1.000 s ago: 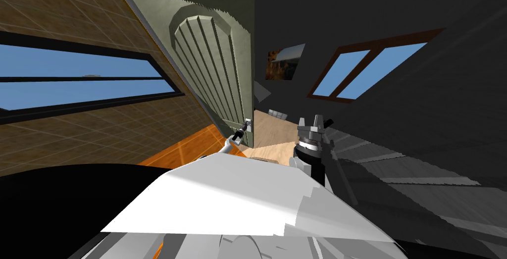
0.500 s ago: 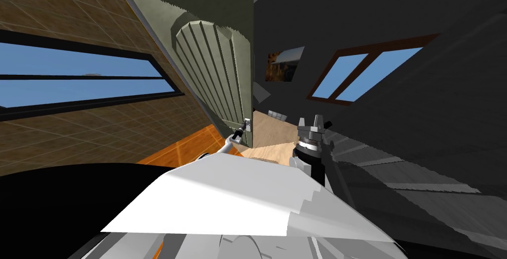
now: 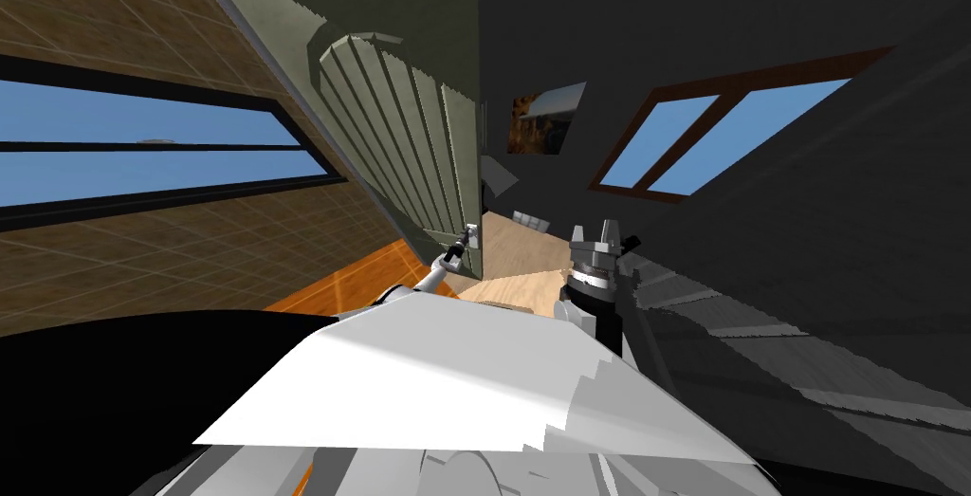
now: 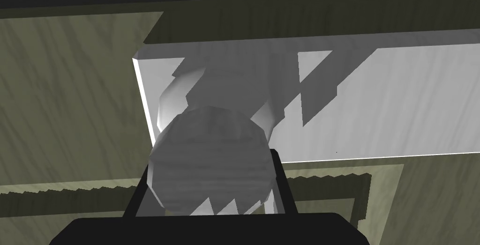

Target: Push the door open

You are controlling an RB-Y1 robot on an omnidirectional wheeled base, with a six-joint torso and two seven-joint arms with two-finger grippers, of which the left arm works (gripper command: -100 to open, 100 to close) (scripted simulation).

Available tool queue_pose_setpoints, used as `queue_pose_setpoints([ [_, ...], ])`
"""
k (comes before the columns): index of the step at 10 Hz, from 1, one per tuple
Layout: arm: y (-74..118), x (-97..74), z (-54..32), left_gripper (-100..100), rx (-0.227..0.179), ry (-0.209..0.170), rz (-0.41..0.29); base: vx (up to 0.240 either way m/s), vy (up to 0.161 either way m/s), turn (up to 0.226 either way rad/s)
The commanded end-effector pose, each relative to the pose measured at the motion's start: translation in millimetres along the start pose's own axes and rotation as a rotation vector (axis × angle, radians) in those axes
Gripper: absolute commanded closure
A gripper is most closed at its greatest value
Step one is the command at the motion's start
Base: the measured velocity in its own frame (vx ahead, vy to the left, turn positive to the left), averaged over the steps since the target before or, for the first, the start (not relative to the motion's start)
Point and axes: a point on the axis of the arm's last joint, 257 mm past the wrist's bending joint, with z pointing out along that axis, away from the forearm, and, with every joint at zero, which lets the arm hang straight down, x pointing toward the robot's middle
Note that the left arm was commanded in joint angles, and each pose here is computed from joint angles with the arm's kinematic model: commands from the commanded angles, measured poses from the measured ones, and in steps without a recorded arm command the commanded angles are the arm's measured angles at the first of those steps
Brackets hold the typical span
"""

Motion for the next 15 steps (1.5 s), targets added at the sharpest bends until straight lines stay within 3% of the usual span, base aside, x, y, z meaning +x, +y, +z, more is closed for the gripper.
queue_pose_setpoints([
  [1, -1.1, -15.2, 3.3, 100, -0.001, -0.031, -0.001, 0.066, -0.088, 0.023],
  [5, -1.6, -33.9, 14.9, 100, -0.007, -0.082, -0.022, 0.066, -0.097, 0.022],
  [10, -2.0, -46.3, 23.5, 100, -0.014, -0.121, -0.046, 0.066, -0.09, 0.025],
  [15, 1.0, -71.5, 17.2, 100, -0.02, -0.163, -0.042, 0.093, -0.052, 0.039],
])
